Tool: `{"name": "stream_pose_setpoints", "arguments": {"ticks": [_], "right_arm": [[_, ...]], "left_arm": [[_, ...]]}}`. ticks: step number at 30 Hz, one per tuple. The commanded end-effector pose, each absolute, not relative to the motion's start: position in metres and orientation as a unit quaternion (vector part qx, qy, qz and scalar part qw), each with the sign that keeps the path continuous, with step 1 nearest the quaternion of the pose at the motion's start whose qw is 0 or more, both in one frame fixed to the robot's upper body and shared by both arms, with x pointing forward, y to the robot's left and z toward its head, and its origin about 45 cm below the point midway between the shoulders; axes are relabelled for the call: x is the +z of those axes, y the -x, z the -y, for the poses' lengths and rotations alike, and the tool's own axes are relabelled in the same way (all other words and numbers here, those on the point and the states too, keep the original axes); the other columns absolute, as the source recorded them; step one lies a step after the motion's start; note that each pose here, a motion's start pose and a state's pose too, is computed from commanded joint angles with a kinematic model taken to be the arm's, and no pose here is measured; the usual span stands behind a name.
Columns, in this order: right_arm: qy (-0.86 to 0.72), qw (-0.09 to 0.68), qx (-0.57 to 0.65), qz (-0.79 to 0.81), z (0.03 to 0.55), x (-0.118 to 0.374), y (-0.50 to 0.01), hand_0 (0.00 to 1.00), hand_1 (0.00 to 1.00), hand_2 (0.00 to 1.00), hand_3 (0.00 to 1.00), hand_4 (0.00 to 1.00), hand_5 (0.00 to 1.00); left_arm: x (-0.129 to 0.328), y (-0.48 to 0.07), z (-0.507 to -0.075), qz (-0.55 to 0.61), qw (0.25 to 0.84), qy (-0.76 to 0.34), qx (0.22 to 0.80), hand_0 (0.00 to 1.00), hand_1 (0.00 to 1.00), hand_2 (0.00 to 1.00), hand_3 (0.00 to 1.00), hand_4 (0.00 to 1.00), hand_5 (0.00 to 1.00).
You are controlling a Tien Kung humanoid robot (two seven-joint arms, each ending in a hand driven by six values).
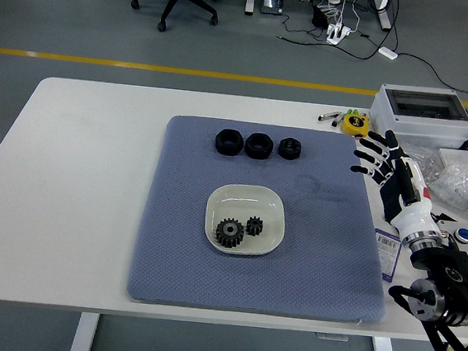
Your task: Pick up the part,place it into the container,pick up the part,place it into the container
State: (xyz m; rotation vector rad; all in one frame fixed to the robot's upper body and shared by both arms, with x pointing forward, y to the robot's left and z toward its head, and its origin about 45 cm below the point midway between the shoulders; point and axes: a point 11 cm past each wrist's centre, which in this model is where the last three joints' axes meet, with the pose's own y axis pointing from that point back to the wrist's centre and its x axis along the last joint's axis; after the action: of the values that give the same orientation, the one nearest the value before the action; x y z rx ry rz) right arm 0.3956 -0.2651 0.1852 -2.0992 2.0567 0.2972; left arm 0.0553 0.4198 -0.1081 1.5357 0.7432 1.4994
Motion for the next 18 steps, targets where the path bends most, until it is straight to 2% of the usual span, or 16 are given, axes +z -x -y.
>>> {"name": "stream_pose_setpoints", "arguments": {"ticks": [2,3,18], "right_arm": [[0.705,0.095,0.089,-0.697,0.268,0.186,-0.395,0.703,0.739,0.763,0.759,0.998,0.761],[0.704,0.095,0.084,-0.698,0.269,0.187,-0.394,0.875,0.827,0.828,0.808,0.998,0.772],[0.701,0.089,0.077,-0.703,0.278,0.186,-0.387,0.886,0.835,0.839,0.833,0.998,0.777]], "left_arm": [[-0.108,-0.056,-0.42,-0.296,0.423,-0.614,0.597,0.678,0.639,0.647,0.554,0.614,0.589],[-0.108,-0.056,-0.42,-0.295,0.423,-0.615,0.597,0.681,0.639,0.646,0.554,0.612,0.589],[-0.109,-0.057,-0.418,-0.293,0.428,-0.62,0.588,0.678,0.639,0.642,0.552,0.612,0.597]]}}
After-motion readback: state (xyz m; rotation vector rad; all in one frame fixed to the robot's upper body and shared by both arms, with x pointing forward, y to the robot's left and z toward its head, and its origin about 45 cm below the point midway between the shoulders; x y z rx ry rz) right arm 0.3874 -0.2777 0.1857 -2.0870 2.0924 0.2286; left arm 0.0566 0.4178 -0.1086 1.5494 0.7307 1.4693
